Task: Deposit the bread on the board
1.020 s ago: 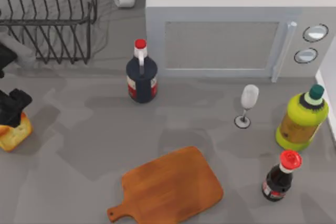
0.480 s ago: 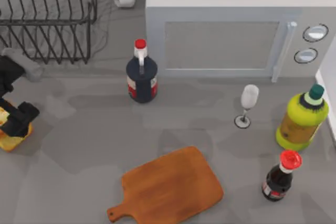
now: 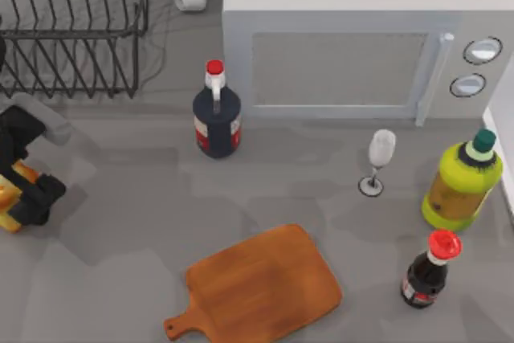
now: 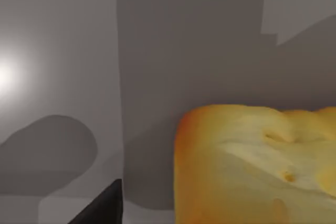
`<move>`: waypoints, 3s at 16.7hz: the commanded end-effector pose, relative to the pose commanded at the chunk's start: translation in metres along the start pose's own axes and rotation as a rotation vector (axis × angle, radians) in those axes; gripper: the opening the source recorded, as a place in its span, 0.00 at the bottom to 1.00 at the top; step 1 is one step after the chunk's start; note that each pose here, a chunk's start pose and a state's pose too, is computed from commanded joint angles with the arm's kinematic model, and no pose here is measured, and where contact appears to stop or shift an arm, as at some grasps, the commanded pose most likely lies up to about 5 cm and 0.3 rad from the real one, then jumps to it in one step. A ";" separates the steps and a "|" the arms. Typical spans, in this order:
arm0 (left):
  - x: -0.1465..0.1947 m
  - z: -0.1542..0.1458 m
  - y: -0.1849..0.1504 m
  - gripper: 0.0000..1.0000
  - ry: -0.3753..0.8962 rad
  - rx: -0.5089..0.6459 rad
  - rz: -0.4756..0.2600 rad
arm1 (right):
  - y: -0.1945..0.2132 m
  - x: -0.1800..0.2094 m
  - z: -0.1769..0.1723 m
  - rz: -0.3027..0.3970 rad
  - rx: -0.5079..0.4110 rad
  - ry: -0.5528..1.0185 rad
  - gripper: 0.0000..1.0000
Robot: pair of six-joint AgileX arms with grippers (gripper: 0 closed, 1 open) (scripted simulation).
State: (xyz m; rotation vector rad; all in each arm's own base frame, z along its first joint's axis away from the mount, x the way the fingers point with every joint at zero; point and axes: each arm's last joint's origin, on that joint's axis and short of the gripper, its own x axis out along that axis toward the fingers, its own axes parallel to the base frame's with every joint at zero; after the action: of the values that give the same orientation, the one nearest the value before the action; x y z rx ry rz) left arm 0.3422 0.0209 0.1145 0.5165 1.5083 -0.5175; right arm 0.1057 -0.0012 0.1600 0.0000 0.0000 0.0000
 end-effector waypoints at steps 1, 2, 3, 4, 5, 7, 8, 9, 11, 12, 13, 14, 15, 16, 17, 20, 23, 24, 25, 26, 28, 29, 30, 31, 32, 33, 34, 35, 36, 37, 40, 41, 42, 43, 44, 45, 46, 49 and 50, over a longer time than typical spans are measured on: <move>0.000 0.000 0.000 0.85 0.000 0.000 0.000 | 0.000 0.000 0.000 0.000 0.000 0.000 1.00; 0.000 0.000 0.000 0.77 0.000 0.000 0.000 | 0.000 0.000 0.000 0.000 0.000 0.000 1.00; 0.000 0.000 0.000 0.70 0.000 0.000 0.000 | 0.000 0.000 0.000 0.000 0.000 0.000 1.00; 0.000 0.000 0.000 0.62 0.000 0.000 0.000 | 0.000 0.000 0.000 0.000 0.000 0.000 1.00; 0.000 0.000 0.000 0.55 0.000 0.000 0.000 | 0.000 0.000 0.000 0.000 0.000 0.000 1.00; 0.000 0.000 0.000 0.40 0.000 0.000 0.000 | 0.000 0.000 0.000 0.000 0.000 0.000 1.00; 0.000 0.000 0.000 0.32 0.000 0.000 0.000 | 0.000 0.000 0.000 0.000 0.000 0.000 1.00; 0.000 0.000 0.000 0.25 0.000 0.000 0.000 | 0.000 0.000 0.000 0.000 0.000 0.000 1.00; 0.000 0.000 0.000 0.10 0.000 0.000 0.000 | 0.000 0.000 0.000 0.000 0.000 0.000 1.00; 0.000 0.000 0.000 0.02 0.000 0.000 0.000 | 0.000 0.000 0.000 0.000 0.000 0.000 1.00; 0.000 0.000 0.000 0.00 0.000 0.000 0.000 | 0.000 0.000 0.000 0.000 0.000 0.000 1.00; 0.000 0.000 0.000 0.00 0.000 0.000 0.000 | 0.000 0.000 0.000 0.000 0.000 0.000 1.00; 0.000 0.000 0.000 0.00 0.000 0.000 0.000 | 0.000 0.000 0.000 0.000 0.000 0.000 1.00; 0.000 0.000 0.000 0.00 0.000 0.000 0.000 | 0.000 0.000 0.000 0.000 0.000 0.000 1.00; 0.000 0.000 0.000 0.00 0.000 0.000 0.000 | 0.000 0.000 0.000 0.000 0.000 0.000 1.00; 0.000 0.000 0.000 0.00 0.000 0.000 0.000 | 0.000 0.000 0.000 0.000 0.000 0.000 1.00; -0.005 0.001 0.001 0.00 -0.004 0.000 0.003 | 0.000 0.000 0.000 0.000 0.000 0.000 1.00; -0.012 0.002 0.003 0.00 -0.006 -0.002 0.004 | 0.000 0.000 0.000 0.000 0.000 0.000 1.00; -0.021 0.003 0.004 0.00 -0.007 -0.003 0.005 | 0.000 0.000 0.000 0.000 0.000 0.000 1.00; -0.031 0.004 0.004 0.00 -0.004 -0.002 0.003 | 0.000 0.000 0.000 0.000 0.000 0.000 1.00; -0.056 0.004 0.003 0.00 0.007 0.001 -0.007 | 0.000 0.000 0.000 0.000 0.000 0.000 1.00; -0.068 0.003 0.002 0.00 0.011 0.003 -0.010 | 0.000 0.000 0.000 0.000 0.000 0.000 1.00; -0.080 0.002 0.001 0.00 0.010 0.004 -0.009 | 0.000 0.000 0.000 0.000 0.000 0.000 1.00; -0.090 0.002 0.001 0.00 0.005 0.004 -0.006 | 0.000 0.000 0.000 0.000 0.000 0.000 1.00; -0.097 0.001 0.000 0.00 0.000 0.004 -0.001 | 0.000 0.000 0.000 0.000 0.000 0.000 1.00; -0.101 0.001 -0.001 0.00 -0.002 0.003 0.001 | 0.000 0.000 0.000 0.000 0.000 0.000 1.00; -0.101 0.001 -0.001 0.00 -0.003 0.003 0.001 | 0.000 0.000 0.000 0.000 0.000 0.000 1.00; -0.101 0.001 -0.001 0.00 -0.003 0.003 0.001 | 0.000 0.000 0.000 0.000 0.000 0.000 1.00; -0.099 0.000 0.000 0.00 0.000 0.003 0.000 | 0.000 0.000 0.000 0.000 0.000 0.000 1.00; -0.099 0.001 0.000 0.00 0.000 0.002 0.000 | 0.000 0.000 0.000 0.000 0.000 0.000 1.00; -0.098 0.011 -0.010 0.00 0.002 -0.021 -0.001 | 0.000 0.000 0.000 0.000 0.000 0.000 1.00; -0.097 0.017 -0.016 0.00 0.003 -0.037 -0.002 | 0.000 0.000 0.000 0.000 0.000 0.000 1.00; -0.095 0.025 -0.025 0.00 0.006 -0.056 -0.003 | 0.000 0.000 0.000 0.000 0.000 0.000 1.00; -0.094 0.033 -0.035 0.00 0.009 -0.079 -0.004 | 0.000 0.000 0.000 0.000 0.000 0.000 1.00; -0.092 0.042 -0.048 0.00 0.014 -0.105 -0.005 | 0.000 0.000 0.000 0.000 0.000 0.000 1.00; -0.090 0.050 -0.061 0.00 0.019 -0.134 -0.006 | 0.000 0.000 0.000 0.000 0.000 0.000 1.00; -0.087 0.058 -0.077 0.00 0.025 -0.168 -0.007 | 0.000 0.000 0.000 0.000 0.000 0.000 1.00; -0.079 0.077 -0.130 0.00 0.044 -0.293 -0.005 | 0.000 0.000 0.000 0.000 0.000 0.000 1.00; -0.076 0.082 -0.149 0.00 0.050 -0.340 -0.003 | 0.000 0.000 0.000 0.000 0.000 0.000 1.00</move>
State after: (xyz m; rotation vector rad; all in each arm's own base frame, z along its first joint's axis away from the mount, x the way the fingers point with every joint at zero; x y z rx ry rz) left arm 0.3154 -0.1466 0.1908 0.2629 1.6046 -0.2428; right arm 0.1057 -0.0012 0.1600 0.0000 0.0000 0.0000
